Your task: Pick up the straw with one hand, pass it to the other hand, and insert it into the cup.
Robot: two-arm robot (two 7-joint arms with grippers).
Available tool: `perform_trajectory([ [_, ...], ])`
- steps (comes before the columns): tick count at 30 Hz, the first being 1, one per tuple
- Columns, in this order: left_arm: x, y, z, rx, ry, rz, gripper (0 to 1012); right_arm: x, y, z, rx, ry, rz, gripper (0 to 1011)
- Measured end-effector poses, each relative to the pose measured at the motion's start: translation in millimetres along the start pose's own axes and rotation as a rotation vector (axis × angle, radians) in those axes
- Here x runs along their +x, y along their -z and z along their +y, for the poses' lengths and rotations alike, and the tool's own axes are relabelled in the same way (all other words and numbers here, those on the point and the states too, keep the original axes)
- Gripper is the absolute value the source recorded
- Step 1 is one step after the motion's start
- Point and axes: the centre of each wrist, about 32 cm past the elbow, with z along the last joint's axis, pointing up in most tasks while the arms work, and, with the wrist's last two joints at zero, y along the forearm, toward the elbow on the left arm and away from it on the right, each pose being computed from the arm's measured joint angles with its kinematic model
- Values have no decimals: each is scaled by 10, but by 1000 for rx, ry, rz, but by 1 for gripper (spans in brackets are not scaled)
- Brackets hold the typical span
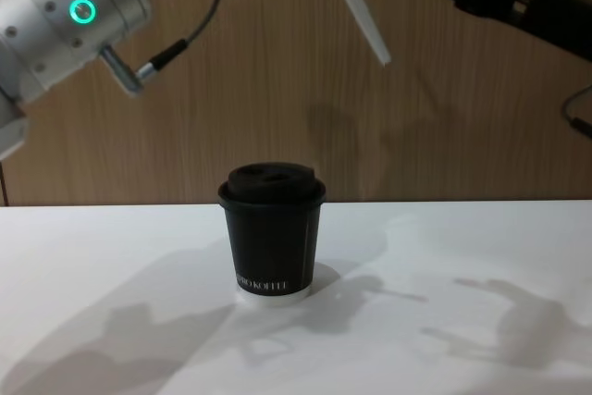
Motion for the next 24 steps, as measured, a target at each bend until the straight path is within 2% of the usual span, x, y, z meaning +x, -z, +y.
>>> perform_trajectory([
  [1,-8,-18,8,9,-3,-14,5,0,0,0,0,0,0,1000],
  [2,-17,-37,15,16,-8,-25,5,0,0,0,0,0,0,1001],
  [3,-37,-79,36,32,-14,-48,5,0,0,0,0,0,0,1001],
  [6,-66,-132,67,58,-30,-85,5,0,0,0,0,0,0,1001],
  [7,-92,-169,80,74,-41,-111,5,0,0,0,0,0,0,1001],
  [12,-156,-264,126,119,-73,-181,5,0,0,0,0,0,0,1001],
  [13,-181,-297,140,136,-86,-207,5,0,0,0,0,0,0,1001],
  [15,-199,-319,152,150,-97,-226,5,0,0,0,0,0,0,1001],
  [16,-224,-346,167,167,-109,-249,5,0,0,0,0,0,0,1001],
  [17,-224,-346,167,167,-109,-249,5,0,0,0,0,0,0,1001],
  [20,-270,-395,194,208,-144,-305,5,0,0,0,0,0,0,1001],
  [24,-302,-416,212,239,-172,-345,5,0,0,0,0,0,0,1001],
])
